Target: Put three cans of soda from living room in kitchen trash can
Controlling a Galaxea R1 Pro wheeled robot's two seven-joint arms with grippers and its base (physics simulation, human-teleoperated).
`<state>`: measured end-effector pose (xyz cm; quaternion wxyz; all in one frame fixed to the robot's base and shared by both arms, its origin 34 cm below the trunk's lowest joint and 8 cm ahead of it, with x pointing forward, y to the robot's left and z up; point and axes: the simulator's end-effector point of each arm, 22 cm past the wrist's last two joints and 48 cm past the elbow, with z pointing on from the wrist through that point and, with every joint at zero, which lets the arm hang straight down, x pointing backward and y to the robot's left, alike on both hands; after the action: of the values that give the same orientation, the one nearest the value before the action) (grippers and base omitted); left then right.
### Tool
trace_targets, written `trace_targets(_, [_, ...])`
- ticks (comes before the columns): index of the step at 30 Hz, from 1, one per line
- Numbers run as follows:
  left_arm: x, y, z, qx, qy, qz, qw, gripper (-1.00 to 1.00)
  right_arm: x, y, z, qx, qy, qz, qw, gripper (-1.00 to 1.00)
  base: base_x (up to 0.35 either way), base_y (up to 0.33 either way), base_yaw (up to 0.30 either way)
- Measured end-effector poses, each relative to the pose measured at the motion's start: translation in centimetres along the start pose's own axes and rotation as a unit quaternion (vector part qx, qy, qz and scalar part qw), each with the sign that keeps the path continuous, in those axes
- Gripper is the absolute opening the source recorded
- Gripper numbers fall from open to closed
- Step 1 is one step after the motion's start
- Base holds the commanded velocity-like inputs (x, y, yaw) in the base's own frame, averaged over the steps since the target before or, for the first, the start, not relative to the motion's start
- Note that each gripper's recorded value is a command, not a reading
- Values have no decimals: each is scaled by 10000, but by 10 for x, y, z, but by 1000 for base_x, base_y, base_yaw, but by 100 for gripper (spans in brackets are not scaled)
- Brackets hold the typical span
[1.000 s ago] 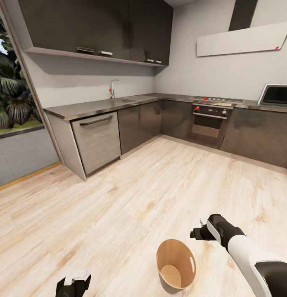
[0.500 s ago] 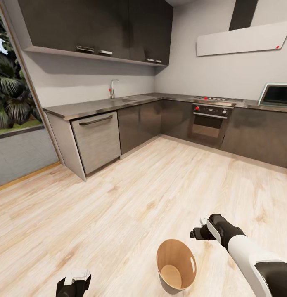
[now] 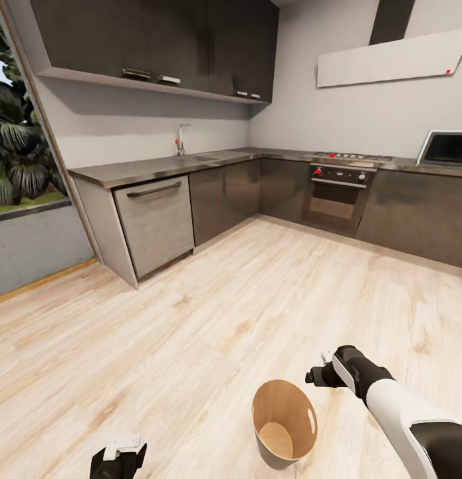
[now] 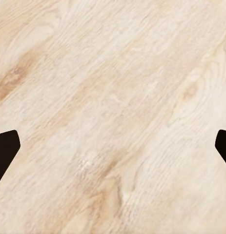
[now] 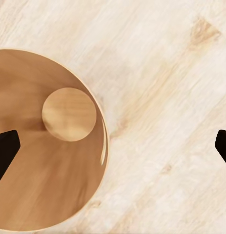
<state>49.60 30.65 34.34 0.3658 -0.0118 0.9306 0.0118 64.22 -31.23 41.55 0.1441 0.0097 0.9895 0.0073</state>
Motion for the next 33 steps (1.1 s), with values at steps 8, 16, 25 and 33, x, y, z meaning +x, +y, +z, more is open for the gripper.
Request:
trace_targets(8, [15, -1, 10, 8, -1, 6, 10000, 100, 9, 0, 16, -1, -2, -1, 10000, 100, 0, 0, 0])
trace_targets(16, [30, -1, 20, 12, 0, 10, 10000, 100, 18, 0, 31, -2, -3, -1, 10000, 100, 0, 0, 0])
trace_targets(25, [47, -1, 31, 13, -3, 8, 10000, 100, 28, 0, 49, -4, -4, -2, 10000, 100, 0, 0, 0])
trace_targets(33, [62, -1, 41, 13, -4, 10, 10000, 100, 38, 0, 65, 10, 0, -46, 10000, 100, 0, 0, 0])
